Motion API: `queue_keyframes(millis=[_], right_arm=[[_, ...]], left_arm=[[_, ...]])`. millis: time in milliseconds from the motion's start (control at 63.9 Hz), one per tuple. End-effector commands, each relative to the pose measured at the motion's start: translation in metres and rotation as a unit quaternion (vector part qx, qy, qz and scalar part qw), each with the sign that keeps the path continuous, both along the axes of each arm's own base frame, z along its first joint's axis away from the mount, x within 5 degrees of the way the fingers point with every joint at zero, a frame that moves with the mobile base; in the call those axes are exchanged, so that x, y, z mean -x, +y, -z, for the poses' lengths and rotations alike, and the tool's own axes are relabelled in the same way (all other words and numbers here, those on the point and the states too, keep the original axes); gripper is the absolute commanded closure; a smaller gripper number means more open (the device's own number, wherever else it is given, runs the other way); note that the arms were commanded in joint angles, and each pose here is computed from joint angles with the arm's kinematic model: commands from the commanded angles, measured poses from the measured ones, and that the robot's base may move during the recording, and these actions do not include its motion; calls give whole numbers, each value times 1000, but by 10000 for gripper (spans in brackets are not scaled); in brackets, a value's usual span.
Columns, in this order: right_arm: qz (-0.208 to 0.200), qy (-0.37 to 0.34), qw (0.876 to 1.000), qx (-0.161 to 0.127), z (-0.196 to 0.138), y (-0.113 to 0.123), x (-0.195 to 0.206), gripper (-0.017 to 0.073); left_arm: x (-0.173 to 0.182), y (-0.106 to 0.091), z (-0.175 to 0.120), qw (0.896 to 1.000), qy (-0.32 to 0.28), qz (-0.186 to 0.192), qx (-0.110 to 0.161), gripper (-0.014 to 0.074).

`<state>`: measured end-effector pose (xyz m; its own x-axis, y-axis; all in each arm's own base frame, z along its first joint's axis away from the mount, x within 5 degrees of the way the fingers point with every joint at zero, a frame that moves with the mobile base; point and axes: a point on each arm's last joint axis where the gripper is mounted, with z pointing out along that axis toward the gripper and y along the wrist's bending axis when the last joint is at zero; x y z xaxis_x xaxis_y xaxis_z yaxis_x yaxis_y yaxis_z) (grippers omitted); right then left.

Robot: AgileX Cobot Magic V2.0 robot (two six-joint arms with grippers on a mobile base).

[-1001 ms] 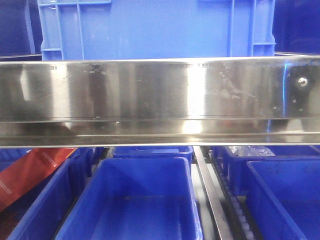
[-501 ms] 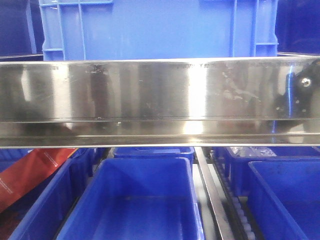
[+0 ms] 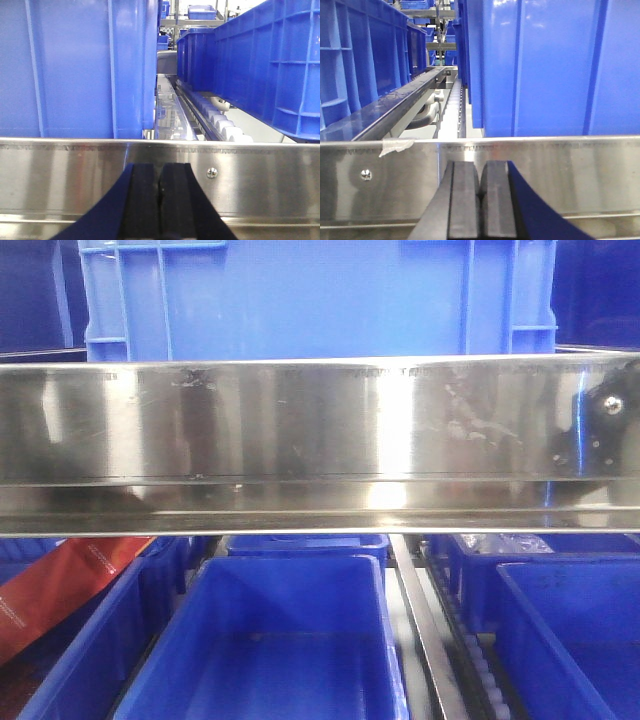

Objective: Place valve from conveyor to right shelf box

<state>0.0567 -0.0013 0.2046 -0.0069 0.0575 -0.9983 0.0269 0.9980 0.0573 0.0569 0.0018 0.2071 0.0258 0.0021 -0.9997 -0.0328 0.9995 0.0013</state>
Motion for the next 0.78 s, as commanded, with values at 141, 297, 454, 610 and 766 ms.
queue_keyframes(millis=[141,297,454,610,766], right_arm=[[3,-12,1000,8,-2,0,0,718],[3,-12,1000,8,-2,0,0,718],[3,-12,1000,8,-2,0,0,718],[3,-12,1000,8,-2,0,0,718],[3,-12,1000,8,-2,0,0,718]], left_arm=[[1,0,-3,1000,-12,4,1,704],[1,0,-3,1000,-12,4,1,704],[1,0,-3,1000,-12,4,1,704],[1,0,-3,1000,-12,4,1,704],[1,0,-3,1000,-12,4,1,704]])
